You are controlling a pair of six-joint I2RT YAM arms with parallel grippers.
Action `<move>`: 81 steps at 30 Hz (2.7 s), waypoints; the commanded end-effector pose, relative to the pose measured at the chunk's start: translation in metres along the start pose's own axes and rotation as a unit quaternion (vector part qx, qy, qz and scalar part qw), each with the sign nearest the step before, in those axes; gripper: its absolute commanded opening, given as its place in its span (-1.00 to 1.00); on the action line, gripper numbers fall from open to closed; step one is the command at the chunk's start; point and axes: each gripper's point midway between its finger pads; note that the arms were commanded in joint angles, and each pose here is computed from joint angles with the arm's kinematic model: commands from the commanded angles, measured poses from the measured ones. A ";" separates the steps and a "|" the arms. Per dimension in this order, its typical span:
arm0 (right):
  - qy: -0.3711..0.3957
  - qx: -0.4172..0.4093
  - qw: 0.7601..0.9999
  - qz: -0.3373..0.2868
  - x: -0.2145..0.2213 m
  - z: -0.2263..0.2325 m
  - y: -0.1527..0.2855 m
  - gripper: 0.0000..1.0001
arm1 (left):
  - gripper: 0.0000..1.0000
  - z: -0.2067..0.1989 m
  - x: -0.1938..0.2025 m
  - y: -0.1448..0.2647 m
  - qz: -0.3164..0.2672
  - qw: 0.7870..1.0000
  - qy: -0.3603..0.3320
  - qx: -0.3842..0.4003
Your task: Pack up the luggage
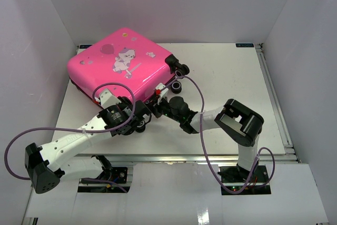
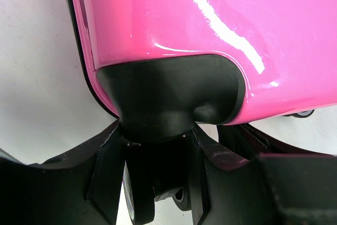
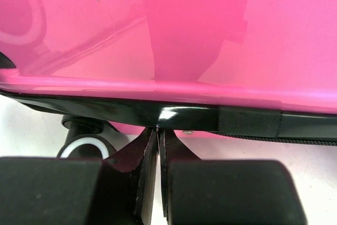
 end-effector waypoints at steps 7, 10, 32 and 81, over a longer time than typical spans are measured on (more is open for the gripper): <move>0.006 0.153 0.986 -0.062 -0.050 -0.100 0.029 -0.85 | -1.00 0.002 -0.028 -0.007 -0.042 0.997 0.055 -0.015; 0.003 0.164 0.984 -0.065 -0.052 -0.118 0.036 -0.85 | -1.00 0.000 -0.036 -0.007 -0.052 0.997 0.058 -0.016; -0.085 0.200 0.974 -0.070 -0.002 -0.182 0.052 -0.84 | -1.00 0.014 -0.077 0.009 -0.088 0.992 0.088 -0.009; -0.012 -0.034 0.993 -0.110 -0.079 -0.012 -0.012 -0.84 | -1.00 -0.020 -0.069 0.009 -0.074 0.994 0.078 0.032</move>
Point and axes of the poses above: each gripper's point midway between its finger pads, its own y axis back along the fingers, its own z axis along the line the jaws close on, x = y × z, and after that the axes turned 15 degrees about y, right-handed
